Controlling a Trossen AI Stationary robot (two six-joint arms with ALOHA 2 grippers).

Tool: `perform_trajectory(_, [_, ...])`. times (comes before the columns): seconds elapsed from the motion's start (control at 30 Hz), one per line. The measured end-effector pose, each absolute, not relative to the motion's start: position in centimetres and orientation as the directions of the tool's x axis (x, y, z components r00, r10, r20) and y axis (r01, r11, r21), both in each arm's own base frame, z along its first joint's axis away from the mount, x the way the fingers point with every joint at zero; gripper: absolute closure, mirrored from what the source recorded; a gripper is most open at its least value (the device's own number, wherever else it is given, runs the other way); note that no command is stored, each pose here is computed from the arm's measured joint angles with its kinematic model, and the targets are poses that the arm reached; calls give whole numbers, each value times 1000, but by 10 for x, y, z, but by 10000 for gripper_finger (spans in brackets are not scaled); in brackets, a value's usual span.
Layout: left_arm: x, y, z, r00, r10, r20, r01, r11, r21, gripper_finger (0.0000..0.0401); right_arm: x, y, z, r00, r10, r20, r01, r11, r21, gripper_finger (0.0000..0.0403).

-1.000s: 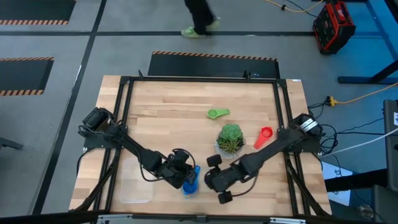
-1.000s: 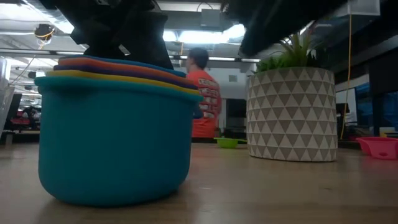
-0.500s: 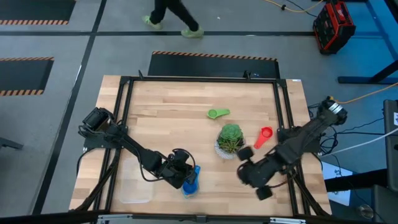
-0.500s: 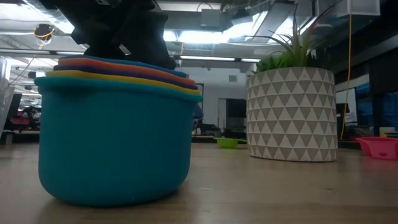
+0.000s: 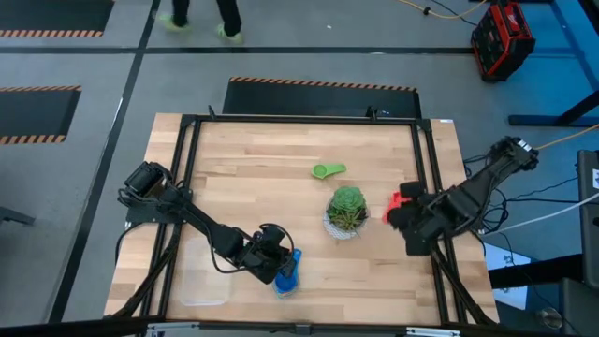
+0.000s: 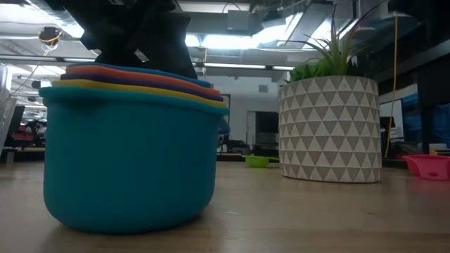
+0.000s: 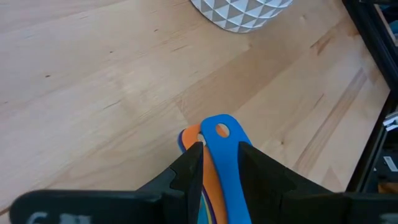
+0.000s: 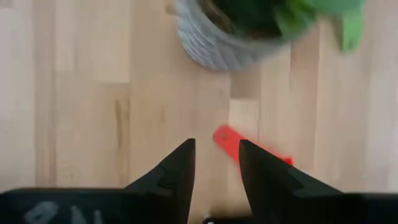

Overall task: Nest measuring cups in basket
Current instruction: Stack the red measuring cup on top of the blue measuring cup

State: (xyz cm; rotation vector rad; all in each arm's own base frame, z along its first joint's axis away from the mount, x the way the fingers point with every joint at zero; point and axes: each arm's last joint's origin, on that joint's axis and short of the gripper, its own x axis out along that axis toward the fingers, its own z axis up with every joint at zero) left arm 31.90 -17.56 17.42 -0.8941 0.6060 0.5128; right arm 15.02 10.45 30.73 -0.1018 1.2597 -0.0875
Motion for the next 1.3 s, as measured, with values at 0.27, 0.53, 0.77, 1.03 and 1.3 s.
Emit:
perform_trajectory(0.27, [319, -176, 174, 722, 158, -673, -638, 528, -561, 309, 135, 60, 273, 284, -86, -955, 332, 943, 13, 275])
perform_trajectory(0.53, [319, -176, 174, 723, 158, -673, -637, 528, -561, 309, 134, 23, 238, 183, -142, -973, 583, 812, -9, 275])
perform_trajectory(0.77, [319, -176, 174, 723, 157, -673, -637, 528, -562, 309, 137, -1, 225, 166, -178, -970, 724, 689, -3, 275])
perform_trajectory(1.03, [319, -176, 174, 723, 157, -672, -637, 528, -562, 309, 139, -16, 203, 178, -206, -962, 792, 610, 16, 275])
perform_trajectory(1.3, [319, -177, 174, 724, 155, -672, -636, 529, -562, 309, 126, -20, 171, 101, -199, -975, 823, 567, -30, 275])
